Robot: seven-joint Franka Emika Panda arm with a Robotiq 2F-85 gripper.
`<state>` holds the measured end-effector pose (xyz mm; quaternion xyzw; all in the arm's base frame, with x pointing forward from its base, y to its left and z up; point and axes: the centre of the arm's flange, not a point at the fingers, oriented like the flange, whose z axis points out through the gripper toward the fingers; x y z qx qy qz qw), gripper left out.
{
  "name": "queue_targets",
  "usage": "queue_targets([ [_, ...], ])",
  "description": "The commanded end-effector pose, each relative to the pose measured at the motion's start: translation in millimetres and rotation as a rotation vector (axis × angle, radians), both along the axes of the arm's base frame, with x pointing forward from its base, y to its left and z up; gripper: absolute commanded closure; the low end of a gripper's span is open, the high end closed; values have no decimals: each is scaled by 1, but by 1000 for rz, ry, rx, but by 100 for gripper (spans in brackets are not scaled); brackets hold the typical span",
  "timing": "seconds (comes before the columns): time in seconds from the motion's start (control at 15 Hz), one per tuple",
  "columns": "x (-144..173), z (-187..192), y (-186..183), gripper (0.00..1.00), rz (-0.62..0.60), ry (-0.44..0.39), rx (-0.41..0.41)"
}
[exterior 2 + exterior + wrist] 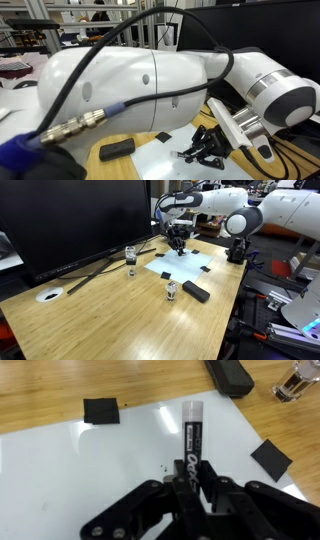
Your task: Pick up the marker and write on the piece of paper
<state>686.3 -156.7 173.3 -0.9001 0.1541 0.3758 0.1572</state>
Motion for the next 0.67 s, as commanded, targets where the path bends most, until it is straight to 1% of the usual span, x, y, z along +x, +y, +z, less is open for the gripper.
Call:
queue_targets([
  [0.0,-59,17,17,95,-58,-2,-51],
  [0.2,-68,28,19,95,-111,7,-97],
  [0.33,-66,34,18,95,-149,1,-123],
  [0.47,-64,38,16,95,-145,-17,-115],
  [0.53,9,33,-4,81,-123,4,-118],
  [0.6,9,34,-5,81,-125,1,-119],
])
